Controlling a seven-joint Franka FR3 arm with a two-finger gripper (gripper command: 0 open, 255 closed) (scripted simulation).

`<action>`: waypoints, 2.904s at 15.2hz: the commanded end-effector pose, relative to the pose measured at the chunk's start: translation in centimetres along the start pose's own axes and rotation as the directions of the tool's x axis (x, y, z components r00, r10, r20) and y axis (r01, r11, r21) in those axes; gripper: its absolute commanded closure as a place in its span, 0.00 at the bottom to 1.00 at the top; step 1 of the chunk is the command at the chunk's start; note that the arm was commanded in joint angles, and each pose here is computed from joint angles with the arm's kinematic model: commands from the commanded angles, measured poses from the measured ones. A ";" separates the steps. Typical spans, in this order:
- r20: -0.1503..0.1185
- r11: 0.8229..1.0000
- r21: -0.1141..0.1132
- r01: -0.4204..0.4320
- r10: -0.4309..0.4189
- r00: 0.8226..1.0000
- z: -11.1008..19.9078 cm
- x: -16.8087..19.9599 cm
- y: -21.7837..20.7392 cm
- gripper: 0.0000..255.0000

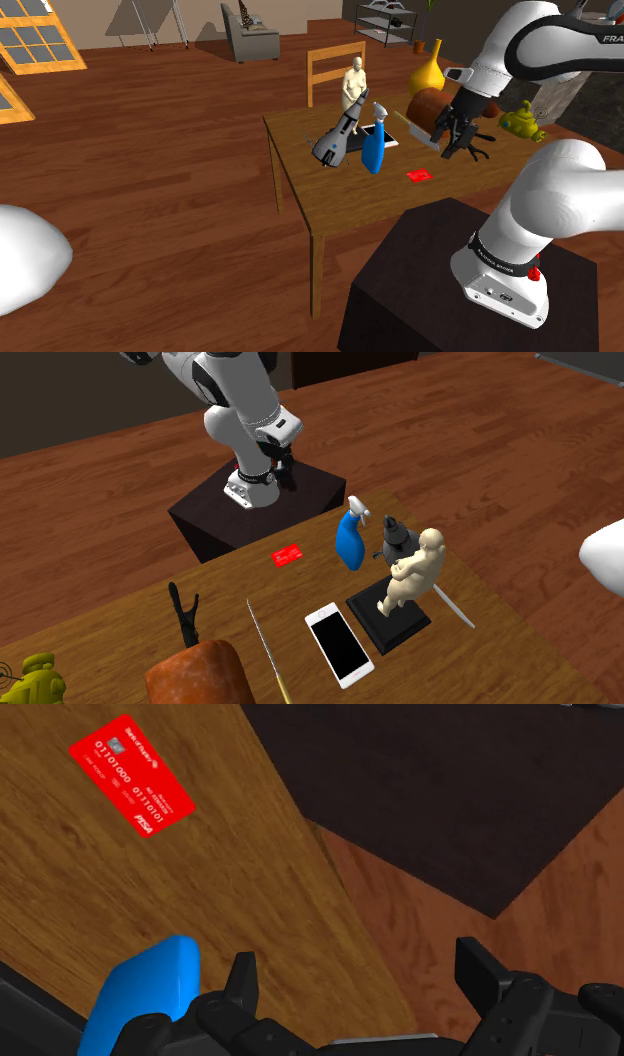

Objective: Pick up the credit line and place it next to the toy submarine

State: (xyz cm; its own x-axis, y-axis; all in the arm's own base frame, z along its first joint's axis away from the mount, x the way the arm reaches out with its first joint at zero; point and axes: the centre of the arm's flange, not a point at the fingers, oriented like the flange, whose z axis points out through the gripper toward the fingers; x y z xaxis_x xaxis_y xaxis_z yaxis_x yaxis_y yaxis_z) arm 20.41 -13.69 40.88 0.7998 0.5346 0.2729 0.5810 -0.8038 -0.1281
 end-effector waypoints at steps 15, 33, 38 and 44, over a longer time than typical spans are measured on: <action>-0.273 0.913 -0.001 0.408 -0.393 0.878 14.1 -9.5 15.2 0.00; -0.273 0.913 -0.001 0.408 -0.393 0.878 17.4 -8.7 14.8 1.00; -0.273 0.913 -0.001 0.408 -0.393 0.878 17.3 -8.8 14.8 1.00; -0.273 0.913 -0.001 0.408 -0.393 0.878 15.4 -8.1 14.5 1.00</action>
State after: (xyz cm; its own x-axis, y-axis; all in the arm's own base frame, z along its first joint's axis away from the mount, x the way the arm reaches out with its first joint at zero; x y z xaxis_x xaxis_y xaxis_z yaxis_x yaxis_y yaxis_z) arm 24.69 -25.67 21.66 0.4329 0.7139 0.5504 0.8564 -0.5164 -0.0039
